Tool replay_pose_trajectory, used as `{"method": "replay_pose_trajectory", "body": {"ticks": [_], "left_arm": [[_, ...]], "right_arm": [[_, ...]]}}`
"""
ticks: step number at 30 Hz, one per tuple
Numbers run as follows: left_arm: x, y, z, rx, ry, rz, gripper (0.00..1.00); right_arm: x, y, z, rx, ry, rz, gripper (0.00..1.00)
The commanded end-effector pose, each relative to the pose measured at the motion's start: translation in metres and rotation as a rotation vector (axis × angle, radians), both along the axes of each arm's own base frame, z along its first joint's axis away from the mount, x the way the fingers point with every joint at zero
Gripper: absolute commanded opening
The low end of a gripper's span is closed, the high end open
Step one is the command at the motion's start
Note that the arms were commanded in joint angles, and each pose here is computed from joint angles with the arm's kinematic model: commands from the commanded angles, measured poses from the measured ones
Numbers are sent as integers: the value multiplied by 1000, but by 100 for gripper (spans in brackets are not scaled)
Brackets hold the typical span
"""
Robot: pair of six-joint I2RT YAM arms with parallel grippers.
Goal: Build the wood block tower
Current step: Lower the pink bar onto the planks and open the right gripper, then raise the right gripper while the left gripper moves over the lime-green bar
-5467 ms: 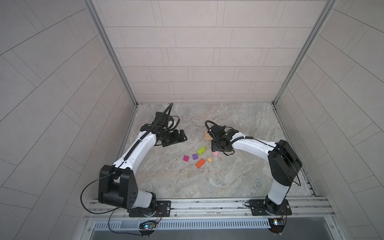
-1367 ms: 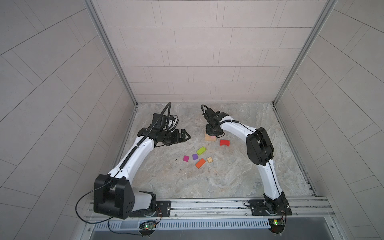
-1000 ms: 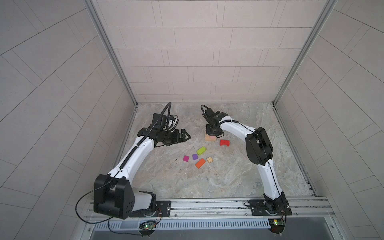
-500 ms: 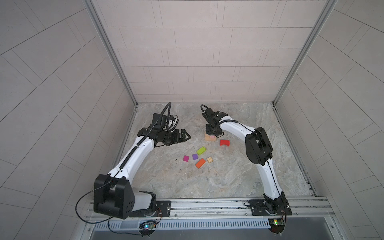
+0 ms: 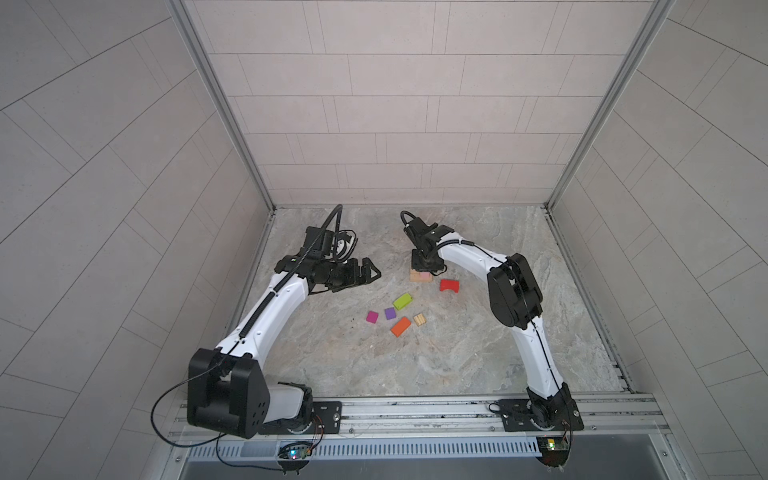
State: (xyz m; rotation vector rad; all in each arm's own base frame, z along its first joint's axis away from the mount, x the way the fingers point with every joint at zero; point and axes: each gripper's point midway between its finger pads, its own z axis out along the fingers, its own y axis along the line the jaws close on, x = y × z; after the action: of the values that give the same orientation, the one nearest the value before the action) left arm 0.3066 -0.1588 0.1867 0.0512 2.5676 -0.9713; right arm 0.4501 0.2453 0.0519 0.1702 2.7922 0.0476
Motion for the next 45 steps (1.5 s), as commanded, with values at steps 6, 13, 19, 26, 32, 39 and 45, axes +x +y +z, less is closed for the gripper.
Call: {"method": "replay_pose_trajectory", "body": {"ticks": [6,13,19,26,32,39,45], "left_arm": [[-3,0,1,-4,-4,-4,98],[-3,0,0,-4,-2,-6,98],[-2,0,0,-1,-2,-4,98],[-1,3,-10,24,23,6,98],[-4,2,-26,87,60,-9,96],[-12,-7,-47,227,86,-63,95],[-18,-24,-62,332,81,-124,94]], "right_arm": [[1,-5,-3,-26,6,-8,33],[1,-2,0,-13,1,-2,41],[2,-1,9,-1,-14,7,45],[1,-2,34,10,-53,35,50],[-8,-6,60,28,-90,77,55],[-30,-24,83,69,-131,99,63],[-52,-46,91,150,-142,88,73]]}}
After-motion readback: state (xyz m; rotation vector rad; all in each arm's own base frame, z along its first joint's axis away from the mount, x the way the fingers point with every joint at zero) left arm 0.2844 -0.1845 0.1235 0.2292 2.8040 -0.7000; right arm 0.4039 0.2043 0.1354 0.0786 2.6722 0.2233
